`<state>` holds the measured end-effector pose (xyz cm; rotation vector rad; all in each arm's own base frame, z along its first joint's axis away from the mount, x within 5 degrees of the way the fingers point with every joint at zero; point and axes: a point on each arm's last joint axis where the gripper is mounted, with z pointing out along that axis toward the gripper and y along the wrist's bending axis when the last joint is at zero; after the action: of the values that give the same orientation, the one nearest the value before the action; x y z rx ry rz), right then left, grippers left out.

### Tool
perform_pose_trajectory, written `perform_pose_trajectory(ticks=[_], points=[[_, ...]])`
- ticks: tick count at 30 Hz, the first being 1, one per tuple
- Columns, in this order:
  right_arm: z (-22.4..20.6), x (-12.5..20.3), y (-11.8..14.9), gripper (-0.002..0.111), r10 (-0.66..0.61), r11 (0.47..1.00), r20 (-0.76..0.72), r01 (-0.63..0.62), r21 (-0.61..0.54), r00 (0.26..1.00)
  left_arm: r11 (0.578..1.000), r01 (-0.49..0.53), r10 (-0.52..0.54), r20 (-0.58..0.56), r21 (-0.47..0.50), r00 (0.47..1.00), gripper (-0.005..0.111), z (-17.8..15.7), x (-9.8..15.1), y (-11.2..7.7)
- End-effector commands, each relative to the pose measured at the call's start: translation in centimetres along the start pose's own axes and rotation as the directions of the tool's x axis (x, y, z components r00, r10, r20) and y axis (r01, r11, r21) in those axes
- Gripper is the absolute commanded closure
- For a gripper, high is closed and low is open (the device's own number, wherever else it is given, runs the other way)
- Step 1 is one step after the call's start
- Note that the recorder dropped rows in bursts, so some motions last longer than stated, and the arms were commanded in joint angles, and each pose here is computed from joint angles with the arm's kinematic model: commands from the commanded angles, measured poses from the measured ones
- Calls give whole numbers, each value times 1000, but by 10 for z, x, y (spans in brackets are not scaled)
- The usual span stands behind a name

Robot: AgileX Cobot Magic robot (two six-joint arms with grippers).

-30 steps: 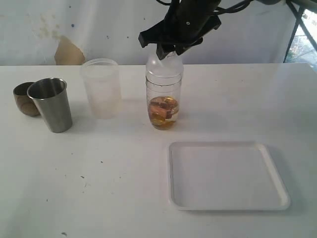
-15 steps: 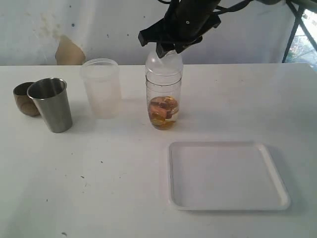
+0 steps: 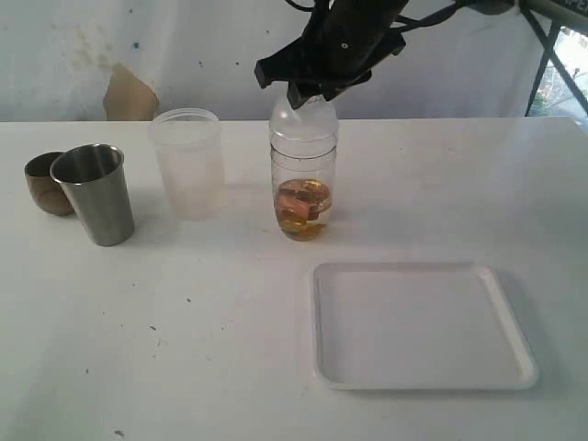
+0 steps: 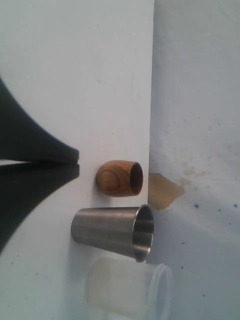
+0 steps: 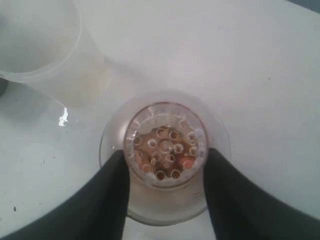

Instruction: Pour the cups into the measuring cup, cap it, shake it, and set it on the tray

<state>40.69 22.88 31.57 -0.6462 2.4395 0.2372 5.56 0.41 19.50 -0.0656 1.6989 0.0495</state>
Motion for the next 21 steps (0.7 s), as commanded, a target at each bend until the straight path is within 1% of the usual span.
perform_pose_trajectory(ticks=[1, 12, 21], points=[[11, 4, 0, 108, 3, 1000, -39, -2, 2, 999, 1000, -5, 5, 7, -5, 1000, 107, 0, 1, 0], [10, 7, 0, 108, -7, 1000, -71, 8, 1, 997, 1000, -5, 5, 7, -5, 1000, 107, 0, 1, 0], [-9, 2, 0, 108, -5, 1000, -34, 5, 2, 999, 1000, -5, 5, 7, -5, 1000, 107, 0, 1, 0]])
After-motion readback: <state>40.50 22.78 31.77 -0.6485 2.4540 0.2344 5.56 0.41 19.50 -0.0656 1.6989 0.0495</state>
